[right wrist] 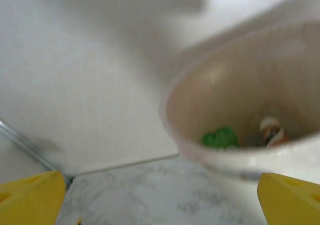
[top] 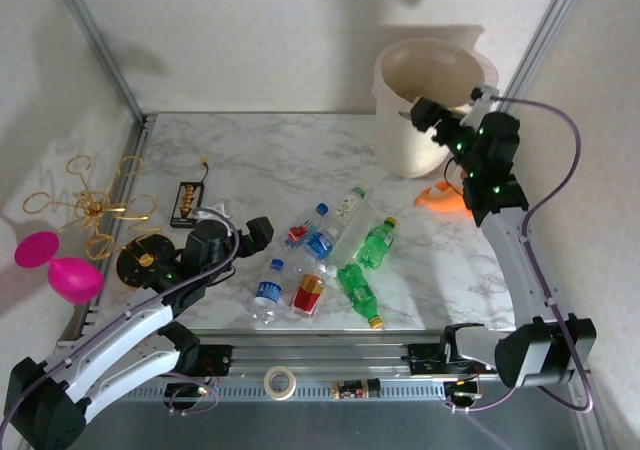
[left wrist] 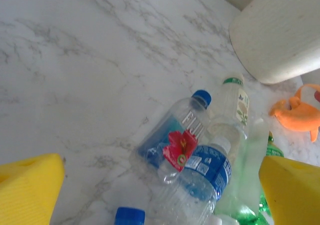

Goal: Put the plastic bottles in the bin

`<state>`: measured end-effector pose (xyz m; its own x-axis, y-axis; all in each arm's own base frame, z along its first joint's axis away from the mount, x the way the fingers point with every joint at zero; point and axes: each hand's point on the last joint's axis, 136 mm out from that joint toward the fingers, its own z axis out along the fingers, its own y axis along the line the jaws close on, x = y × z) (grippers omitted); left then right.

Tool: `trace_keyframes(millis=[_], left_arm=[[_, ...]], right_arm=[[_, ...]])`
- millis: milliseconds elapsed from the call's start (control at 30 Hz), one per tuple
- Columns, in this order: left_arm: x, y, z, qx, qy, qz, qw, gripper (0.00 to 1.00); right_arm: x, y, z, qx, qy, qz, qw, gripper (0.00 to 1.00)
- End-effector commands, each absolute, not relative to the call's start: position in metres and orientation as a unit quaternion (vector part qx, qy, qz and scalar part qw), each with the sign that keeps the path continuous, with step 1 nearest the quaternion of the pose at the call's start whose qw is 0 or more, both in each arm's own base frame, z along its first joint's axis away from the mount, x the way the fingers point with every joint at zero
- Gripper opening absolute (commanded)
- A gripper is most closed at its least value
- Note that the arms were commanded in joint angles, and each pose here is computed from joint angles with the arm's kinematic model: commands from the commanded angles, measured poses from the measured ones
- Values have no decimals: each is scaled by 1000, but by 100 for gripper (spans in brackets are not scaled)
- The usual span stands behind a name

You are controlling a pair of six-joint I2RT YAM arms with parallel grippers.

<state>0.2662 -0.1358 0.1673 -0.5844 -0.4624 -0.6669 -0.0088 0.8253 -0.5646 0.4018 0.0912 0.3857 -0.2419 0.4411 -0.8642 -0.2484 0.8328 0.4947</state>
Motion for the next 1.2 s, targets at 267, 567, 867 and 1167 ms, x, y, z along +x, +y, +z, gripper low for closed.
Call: trace_keyframes(millis=[267,567,867,1167], left_arm=[[205,-143,88,-142,915,-221,306,96],[176,-154,62,-130,928,-217,274,94],[144,-155,34,-82,952,-173,241,94],[144,-142,23,-88,952,-144,255,70]], right_arm=[[353,108,270,105,780,317,529,99],[325,132,180,130,820,322,456,99],[315,133,155,141,822,311,456,99],[317,138,153,123,824,296,467,99]])
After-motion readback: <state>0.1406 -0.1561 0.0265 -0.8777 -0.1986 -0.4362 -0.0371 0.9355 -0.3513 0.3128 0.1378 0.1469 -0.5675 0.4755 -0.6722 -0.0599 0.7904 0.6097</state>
